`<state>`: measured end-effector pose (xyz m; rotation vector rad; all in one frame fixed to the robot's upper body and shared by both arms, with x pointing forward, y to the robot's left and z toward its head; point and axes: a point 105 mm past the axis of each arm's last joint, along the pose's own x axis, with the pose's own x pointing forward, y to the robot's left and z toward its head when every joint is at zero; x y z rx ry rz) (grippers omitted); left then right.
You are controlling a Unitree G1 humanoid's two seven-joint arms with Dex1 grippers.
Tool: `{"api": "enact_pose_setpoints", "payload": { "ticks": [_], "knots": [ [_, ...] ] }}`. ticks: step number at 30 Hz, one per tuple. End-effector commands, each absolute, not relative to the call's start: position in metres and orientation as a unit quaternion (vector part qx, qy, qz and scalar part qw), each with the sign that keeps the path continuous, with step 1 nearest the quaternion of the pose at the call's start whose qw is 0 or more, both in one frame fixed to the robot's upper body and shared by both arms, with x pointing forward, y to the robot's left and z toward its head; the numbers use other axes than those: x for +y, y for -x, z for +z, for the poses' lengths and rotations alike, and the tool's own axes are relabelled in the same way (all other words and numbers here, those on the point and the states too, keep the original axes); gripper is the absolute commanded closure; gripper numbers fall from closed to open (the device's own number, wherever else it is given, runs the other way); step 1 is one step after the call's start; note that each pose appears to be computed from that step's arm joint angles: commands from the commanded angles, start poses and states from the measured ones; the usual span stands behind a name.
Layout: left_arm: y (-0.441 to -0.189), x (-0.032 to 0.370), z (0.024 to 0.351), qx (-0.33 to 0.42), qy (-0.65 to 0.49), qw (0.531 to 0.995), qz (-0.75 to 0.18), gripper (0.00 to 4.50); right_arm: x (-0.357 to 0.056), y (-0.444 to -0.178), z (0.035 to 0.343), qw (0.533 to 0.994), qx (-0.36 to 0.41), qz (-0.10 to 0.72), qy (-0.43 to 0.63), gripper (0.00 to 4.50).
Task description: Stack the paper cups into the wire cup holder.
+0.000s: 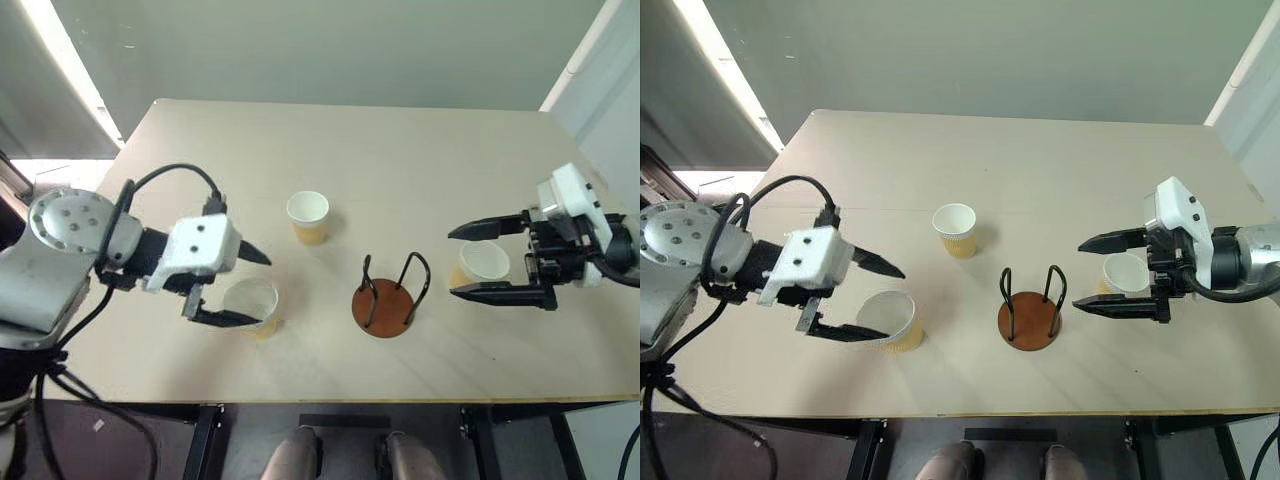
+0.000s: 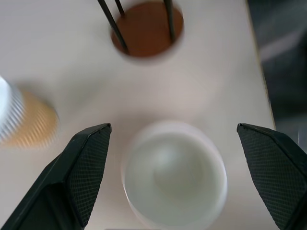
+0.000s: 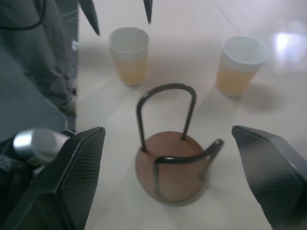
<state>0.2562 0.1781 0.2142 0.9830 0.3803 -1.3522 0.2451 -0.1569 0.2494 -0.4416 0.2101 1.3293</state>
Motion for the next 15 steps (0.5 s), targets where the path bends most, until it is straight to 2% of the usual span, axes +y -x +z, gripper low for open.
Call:
{"api": "enact_pose_setpoints", "payload": {
  "ticks": [1, 6, 15],
  "knots": [
    [-0.252, 0.183, 0.211, 0.185, -0.486, 0.627, -0.58, 0.0, -0.156, -0.236, 0.26, 0.749, 0.088, 0.623, 0.205, 0.04],
    [-0.247, 0.189, 0.198, 0.213, -0.504, 0.611, -0.572, 0.0, -0.156, -0.232, 0.262, 0.744, 0.092, 0.63, 0.201, 0.04],
    [-0.249, 0.185, 0.18, 0.221, -0.506, 0.597, -0.582, 0.0, -0.153, -0.235, 0.264, 0.743, 0.089, 0.629, 0.21, 0.04]
  ]
}}
